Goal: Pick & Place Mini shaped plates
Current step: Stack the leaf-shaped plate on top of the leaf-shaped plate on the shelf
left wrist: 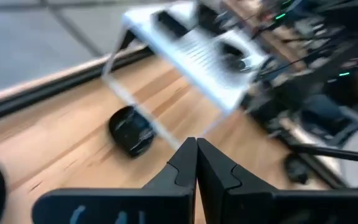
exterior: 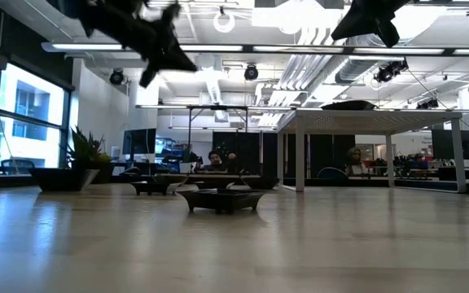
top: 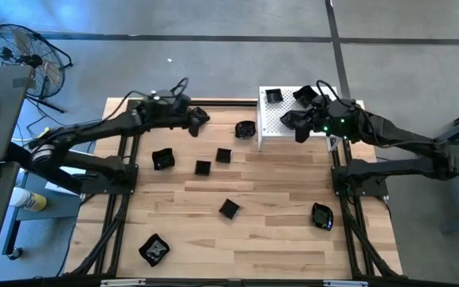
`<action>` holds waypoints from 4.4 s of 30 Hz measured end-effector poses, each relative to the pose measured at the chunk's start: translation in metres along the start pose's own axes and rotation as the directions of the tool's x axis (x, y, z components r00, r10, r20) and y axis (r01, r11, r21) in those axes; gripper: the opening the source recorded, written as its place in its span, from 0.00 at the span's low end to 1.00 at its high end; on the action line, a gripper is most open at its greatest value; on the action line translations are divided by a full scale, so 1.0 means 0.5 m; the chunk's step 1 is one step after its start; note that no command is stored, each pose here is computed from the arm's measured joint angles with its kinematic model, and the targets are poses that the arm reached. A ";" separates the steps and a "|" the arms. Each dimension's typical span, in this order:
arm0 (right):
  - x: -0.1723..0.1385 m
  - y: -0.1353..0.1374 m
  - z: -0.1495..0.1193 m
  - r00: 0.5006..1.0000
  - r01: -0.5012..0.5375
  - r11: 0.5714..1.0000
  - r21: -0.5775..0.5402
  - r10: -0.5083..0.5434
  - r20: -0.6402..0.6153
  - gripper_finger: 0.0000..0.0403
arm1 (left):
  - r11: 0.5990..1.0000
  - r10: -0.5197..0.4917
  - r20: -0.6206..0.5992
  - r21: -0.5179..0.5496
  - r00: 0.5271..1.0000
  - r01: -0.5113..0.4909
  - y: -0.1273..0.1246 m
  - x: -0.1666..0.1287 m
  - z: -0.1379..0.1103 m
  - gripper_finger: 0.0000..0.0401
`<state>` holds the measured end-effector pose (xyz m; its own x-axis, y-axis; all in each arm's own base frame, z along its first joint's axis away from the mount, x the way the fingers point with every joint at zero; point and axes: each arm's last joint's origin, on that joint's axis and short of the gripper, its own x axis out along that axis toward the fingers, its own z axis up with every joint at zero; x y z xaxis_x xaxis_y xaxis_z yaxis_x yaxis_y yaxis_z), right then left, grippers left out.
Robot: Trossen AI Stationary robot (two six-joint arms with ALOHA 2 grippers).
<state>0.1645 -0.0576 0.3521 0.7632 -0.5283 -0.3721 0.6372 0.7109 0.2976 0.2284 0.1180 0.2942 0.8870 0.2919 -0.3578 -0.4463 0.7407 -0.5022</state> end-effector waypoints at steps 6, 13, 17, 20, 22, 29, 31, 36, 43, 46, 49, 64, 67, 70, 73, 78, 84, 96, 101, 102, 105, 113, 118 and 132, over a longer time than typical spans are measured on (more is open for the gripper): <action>-0.004 0.010 -0.005 1.000 0.007 1.000 0.008 -0.007 0.009 0.03 | 0.995 0.073 -0.144 -0.053 0.987 -0.081 0.067 0.093 -0.037 0.02; -0.005 0.013 -0.006 1.000 0.021 1.000 0.003 -0.021 0.018 0.03 | 0.981 0.078 -0.234 -0.154 0.969 -0.117 0.125 0.179 -0.084 0.14; -0.005 0.013 -0.006 1.000 0.022 1.000 0.003 -0.022 0.018 0.03 | 0.972 0.100 -0.273 -0.180 0.957 -0.152 0.141 0.223 -0.091 0.24; -0.005 0.013 -0.006 1.000 0.022 1.000 0.004 -0.022 0.019 0.03 | 0.973 0.085 -0.280 -0.183 0.956 -0.140 0.140 0.262 -0.074 0.29; -0.005 0.013 -0.006 1.000 0.020 1.000 0.004 -0.021 0.021 0.03 | 0.971 0.091 -0.302 -0.184 0.949 -0.152 0.140 0.288 -0.062 0.31; -0.005 0.014 -0.005 1.000 0.014 1.000 0.008 -0.015 0.021 0.03 | 0.964 0.148 -0.446 -0.133 0.883 -0.229 0.152 0.364 -0.045 0.33; -0.005 0.014 -0.005 1.000 0.015 1.000 0.008 -0.015 0.022 0.03 | 0.963 0.148 -0.470 -0.133 0.870 -0.235 0.156 0.380 -0.046 0.33; -0.005 0.014 -0.004 1.000 0.010 1.000 0.008 -0.010 0.027 0.03 | 0.953 0.146 -0.515 -0.156 0.845 -0.260 0.169 0.403 -0.061 0.33; -0.005 0.015 -0.002 0.999 0.008 1.000 0.005 -0.008 0.035 0.03 | 0.954 0.160 -0.489 -0.148 0.857 -0.262 0.169 0.407 -0.057 0.33; -0.005 0.015 -0.002 0.999 0.008 1.000 0.003 -0.008 0.036 0.03 | 0.953 0.166 -0.482 -0.144 0.860 -0.265 0.169 0.407 -0.056 0.33; -0.005 0.015 -0.002 0.999 0.008 1.000 0.003 -0.008 0.036 0.03 | 0.953 0.168 -0.482 -0.144 0.860 -0.267 0.169 0.407 -0.056 0.33; -0.006 0.017 0.002 0.998 -0.001 1.000 -0.015 0.002 0.056 0.03 | 0.951 0.170 -0.478 -0.148 0.862 -0.270 0.168 0.407 -0.055 0.33; -0.006 0.018 0.003 0.998 -0.003 1.000 -0.019 0.004 0.059 0.03 | 0.952 0.166 -0.482 -0.149 0.861 -0.267 0.168 0.407 -0.055 0.33; -0.006 0.018 0.003 0.998 -0.003 1.000 -0.024 0.005 0.061 0.03 | 0.953 0.166 -0.483 -0.147 0.860 -0.267 0.168 0.407 -0.056 0.33; -0.006 0.018 0.003 0.998 -0.003 1.000 -0.025 0.005 0.061 0.03 | 0.953 0.162 -0.495 -0.145 0.854 -0.264 0.164 0.407 -0.060 0.33; -0.006 0.018 0.003 0.998 -0.004 0.999 -0.031 0.006 0.062 0.03 | 0.956 0.190 -0.508 -0.098 0.840 -0.276 0.152 0.408 -0.071 0.33; -0.006 0.018 0.003 0.998 -0.006 0.999 -0.031 0.008 0.062 0.03 | 0.953 0.201 -0.503 -0.097 0.840 -0.286 0.153 0.408 -0.070 0.33; -0.006 0.018 0.003 0.998 -0.006 0.999 -0.032 0.008 0.059 0.03 | 0.945 0.264 -0.613 0.012 0.745 -0.326 0.184 0.380 -0.080 0.08; -0.006 0.018 0.002 0.998 -0.005 0.999 -0.033 0.007 0.057 0.03 | 0.951 0.255 -0.628 0.028 0.735 -0.306 0.181 0.374 -0.078 0.04; -0.006 0.018 0.002 0.998 -0.006 0.999 -0.033 0.007 0.057 0.03 | 0.955 0.246 -0.626 0.025 0.740 -0.296 0.178 0.372 -0.076 0.04; -0.006 0.018 0.002 0.998 -0.006 0.999 -0.034 0.008 0.057 0.03 | 0.975 0.170 -0.597 -0.014 0.784 -0.221 0.163 0.369 -0.057 0.05; -0.006 0.017 0.003 0.998 -0.001 0.999 -0.041 0.004 0.059 0.03 | 0.976 0.156 -0.568 -0.035 0.808 -0.213 0.154 0.364 -0.043 0.05; -0.006 0.017 0.003 0.998 -0.001 0.999 -0.041 0.004 0.059 0.03 | 0.968 0.167 -0.583 -0.056 0.795 -0.245 0.166 0.378 -0.060 0.05; -0.006 0.018 0.003 0.998 0.000 0.999 -0.040 0.003 0.060 0.03 | 0.965 0.164 -0.572 -0.075 0.804 -0.250 0.166 0.380 -0.058 0.41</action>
<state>0.1681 -0.0505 0.3569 0.7699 -0.5533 -0.3181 0.6322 0.7291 0.2620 0.3564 0.2175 0.1618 0.5719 0.0095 -0.8202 -0.6615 0.5967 -0.4543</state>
